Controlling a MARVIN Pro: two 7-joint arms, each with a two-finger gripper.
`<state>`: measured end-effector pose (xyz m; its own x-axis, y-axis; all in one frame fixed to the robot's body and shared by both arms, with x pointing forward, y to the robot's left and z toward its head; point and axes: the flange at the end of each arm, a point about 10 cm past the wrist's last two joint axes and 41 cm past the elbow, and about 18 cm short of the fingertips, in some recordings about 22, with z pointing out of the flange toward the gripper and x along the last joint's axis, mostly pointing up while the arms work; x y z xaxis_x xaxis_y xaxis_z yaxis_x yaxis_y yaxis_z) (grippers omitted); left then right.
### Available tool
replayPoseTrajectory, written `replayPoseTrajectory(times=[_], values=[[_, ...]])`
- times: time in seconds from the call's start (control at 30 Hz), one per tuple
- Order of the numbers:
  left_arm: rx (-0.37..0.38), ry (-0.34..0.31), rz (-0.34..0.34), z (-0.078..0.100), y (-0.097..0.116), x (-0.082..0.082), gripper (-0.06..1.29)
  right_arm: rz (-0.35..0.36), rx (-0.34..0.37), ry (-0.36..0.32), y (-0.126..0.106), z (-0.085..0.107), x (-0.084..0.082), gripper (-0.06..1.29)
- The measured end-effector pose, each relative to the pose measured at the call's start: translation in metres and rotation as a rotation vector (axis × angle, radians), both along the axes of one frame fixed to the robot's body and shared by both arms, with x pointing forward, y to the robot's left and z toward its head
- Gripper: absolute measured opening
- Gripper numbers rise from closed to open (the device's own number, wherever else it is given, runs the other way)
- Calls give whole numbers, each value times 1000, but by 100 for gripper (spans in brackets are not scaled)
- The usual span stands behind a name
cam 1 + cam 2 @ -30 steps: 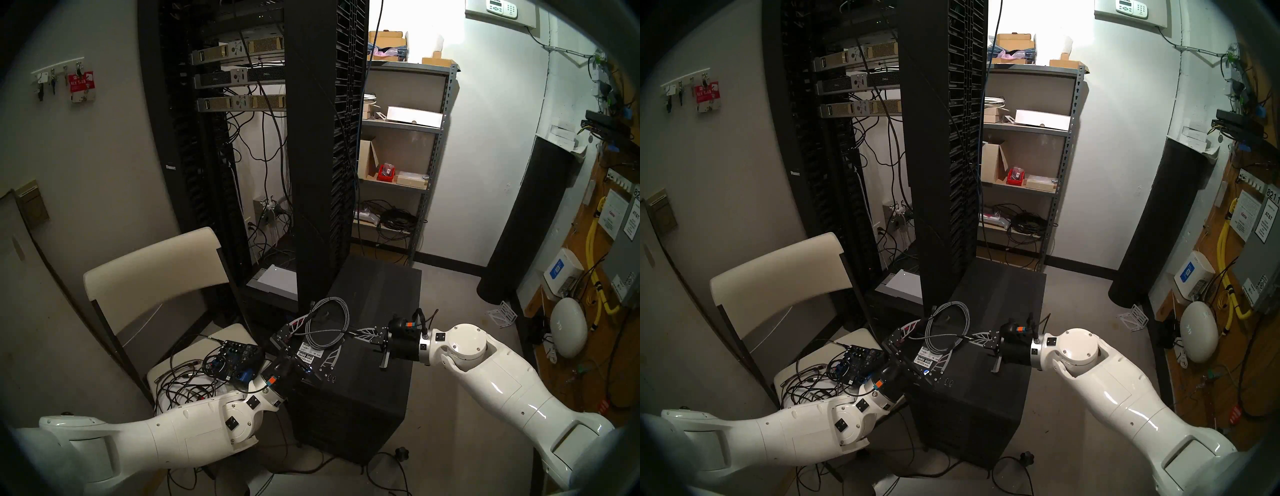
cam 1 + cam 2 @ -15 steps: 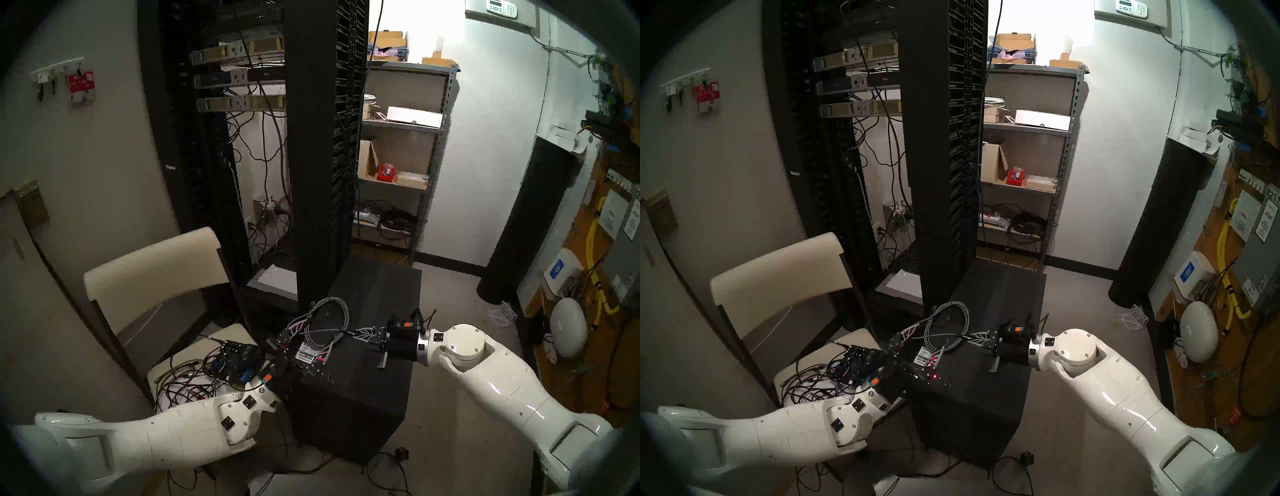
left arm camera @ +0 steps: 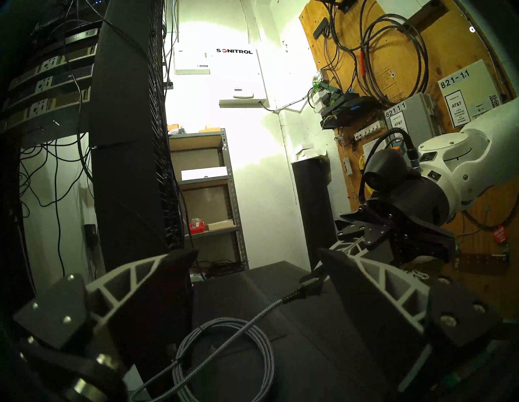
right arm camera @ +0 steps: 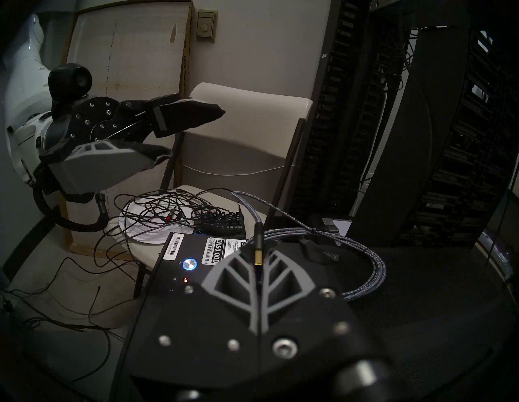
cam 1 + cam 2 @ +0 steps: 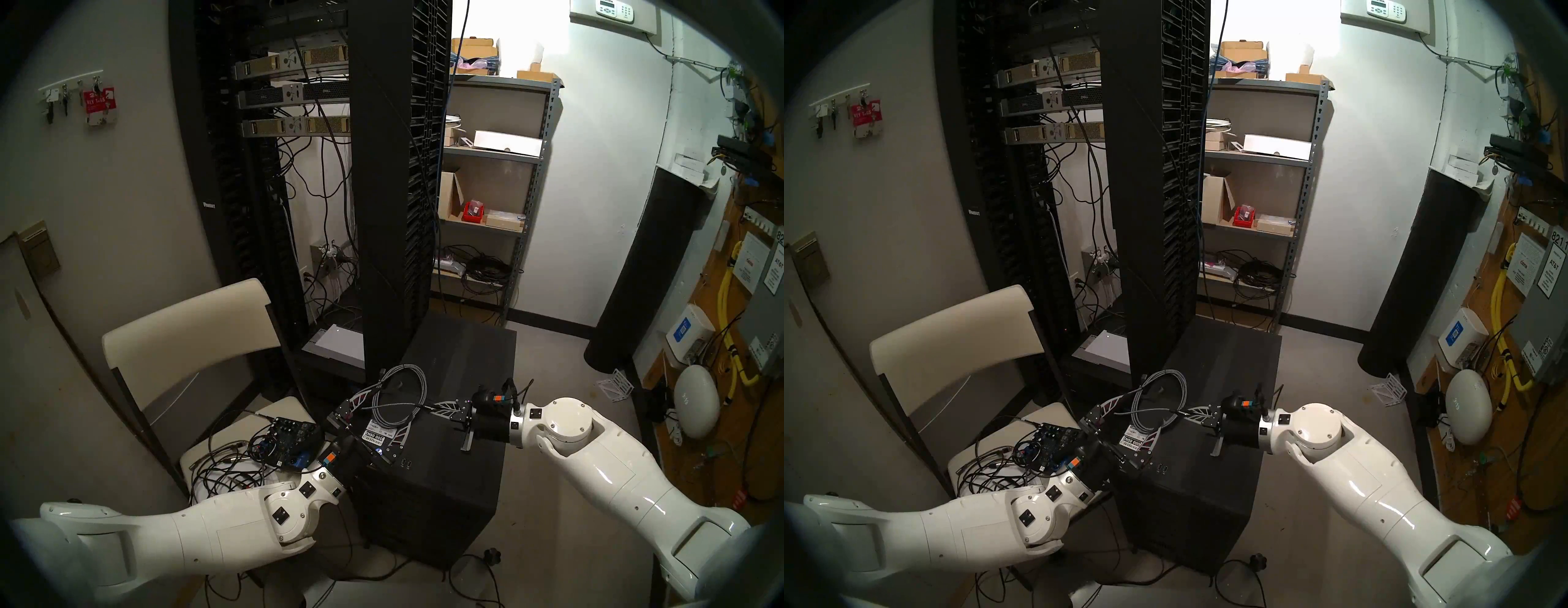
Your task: Insert the cable into the workstation's USB slot
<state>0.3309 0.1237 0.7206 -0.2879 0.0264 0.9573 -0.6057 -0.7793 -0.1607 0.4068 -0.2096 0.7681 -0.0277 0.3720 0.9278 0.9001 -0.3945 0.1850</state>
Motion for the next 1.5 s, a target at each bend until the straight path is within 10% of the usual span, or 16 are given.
replayPoseTrajectory(times=[1.5], values=[[-16, 421, 41, 0, -13, 18, 120, -12, -12, -18, 3, -2, 2, -3]])
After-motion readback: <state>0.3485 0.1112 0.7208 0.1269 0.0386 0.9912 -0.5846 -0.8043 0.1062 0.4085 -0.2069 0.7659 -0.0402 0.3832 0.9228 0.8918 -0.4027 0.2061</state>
